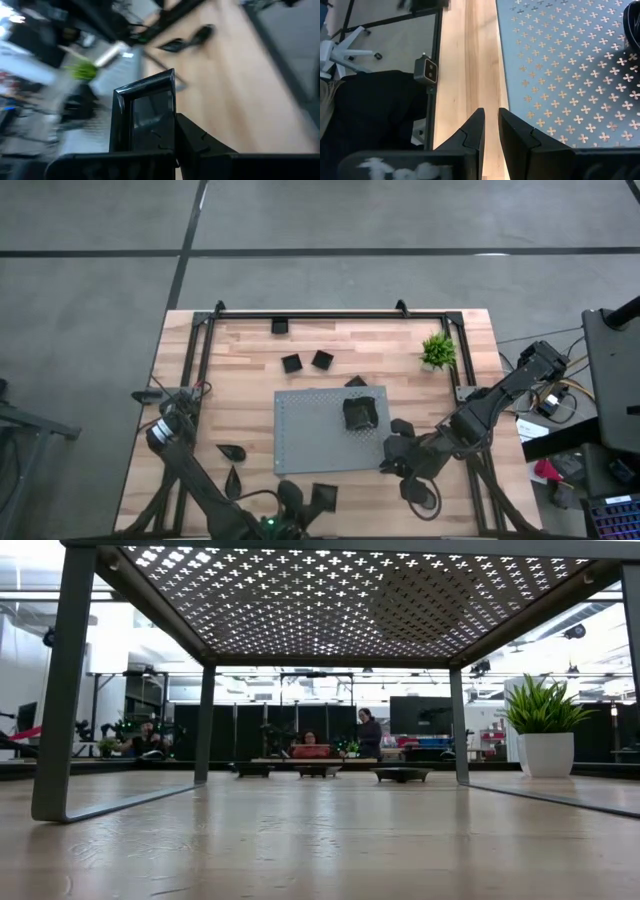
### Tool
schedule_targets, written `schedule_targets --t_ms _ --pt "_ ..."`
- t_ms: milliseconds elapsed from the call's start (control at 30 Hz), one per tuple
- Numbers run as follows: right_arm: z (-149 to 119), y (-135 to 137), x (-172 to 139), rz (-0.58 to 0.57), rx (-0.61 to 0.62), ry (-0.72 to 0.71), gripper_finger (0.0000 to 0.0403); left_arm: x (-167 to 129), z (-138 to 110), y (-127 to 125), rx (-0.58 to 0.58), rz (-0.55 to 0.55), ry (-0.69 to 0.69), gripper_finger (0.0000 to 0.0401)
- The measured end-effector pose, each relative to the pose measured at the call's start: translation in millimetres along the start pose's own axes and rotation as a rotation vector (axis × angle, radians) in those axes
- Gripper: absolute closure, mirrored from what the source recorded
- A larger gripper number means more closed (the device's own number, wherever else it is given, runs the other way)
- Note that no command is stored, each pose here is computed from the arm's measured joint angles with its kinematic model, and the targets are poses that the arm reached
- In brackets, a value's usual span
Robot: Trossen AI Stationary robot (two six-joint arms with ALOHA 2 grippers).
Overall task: Pick & Place Mini shaped plates
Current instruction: Put the square plate on the shelf
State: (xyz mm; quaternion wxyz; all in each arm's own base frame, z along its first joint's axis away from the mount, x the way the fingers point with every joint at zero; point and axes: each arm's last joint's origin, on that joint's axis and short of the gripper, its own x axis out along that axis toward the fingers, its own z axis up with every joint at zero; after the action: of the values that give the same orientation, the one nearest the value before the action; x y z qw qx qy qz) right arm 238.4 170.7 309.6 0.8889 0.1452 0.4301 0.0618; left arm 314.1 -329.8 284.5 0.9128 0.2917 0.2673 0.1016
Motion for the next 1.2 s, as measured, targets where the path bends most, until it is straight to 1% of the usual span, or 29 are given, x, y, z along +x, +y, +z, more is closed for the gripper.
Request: schedule_targets --t_ms 100,167,333,500,567,700,800,967,1067,1100,1200 --pt "-0.2 -0.1 0.5 0.001 0.000 -0.004 0.0351 -1.1 5.1 13.9 0.022 0.088 0.007 0.0401" --pt "-0.2 -0.1 0.6 0.001 0.000 -0.004 0.0351 4.4 4.5 22.9 0.043 0.136 0.031 0.0401" --pt "2.3 2.0 0.8 0.022 -0.006 -0.031 0.0351 32.4 -7.4 47.1 0.077 0.161 0.170 0.0401" --pt "3.5 3.0 0.8 0.033 -0.019 -0.046 0.0351 58.3 -19.8 74.6 0.061 0.228 0.294 0.0401" --pt "3.6 3.1 0.8 0.033 -0.030 -0.047 0.0351 69.0 -23.0 83.8 0.042 0.211 0.343 0.0401" --pt "4.0 3.4 1.0 0.036 -0.044 -0.053 0.0351 86.8 -27.2 97.6 0.007 0.142 0.421 0.0401" --pt "4.1 3.5 1.0 0.037 -0.053 -0.055 0.0351 92.2 -28.3 108.1 -0.030 0.077 0.462 0.0401" --pt "3.8 3.3 1.3 0.036 -0.061 -0.053 0.0351 85.6 -19.3 121.1 -0.081 0.063 0.402 0.0401" --pt "3.6 3.3 1.4 0.036 -0.065 -0.053 0.0351 79.4 -15.1 127.9 -0.116 -0.002 0.350 0.0401" --pt "3.6 3.2 1.5 0.036 -0.066 -0.052 0.0351 77.9 -16.2 129.0 -0.120 -0.021 0.342 0.0401" --pt "3.4 3.1 1.7 0.035 -0.069 -0.052 0.0351 74.4 -26.2 131.3 -0.129 -0.028 0.327 0.0401"
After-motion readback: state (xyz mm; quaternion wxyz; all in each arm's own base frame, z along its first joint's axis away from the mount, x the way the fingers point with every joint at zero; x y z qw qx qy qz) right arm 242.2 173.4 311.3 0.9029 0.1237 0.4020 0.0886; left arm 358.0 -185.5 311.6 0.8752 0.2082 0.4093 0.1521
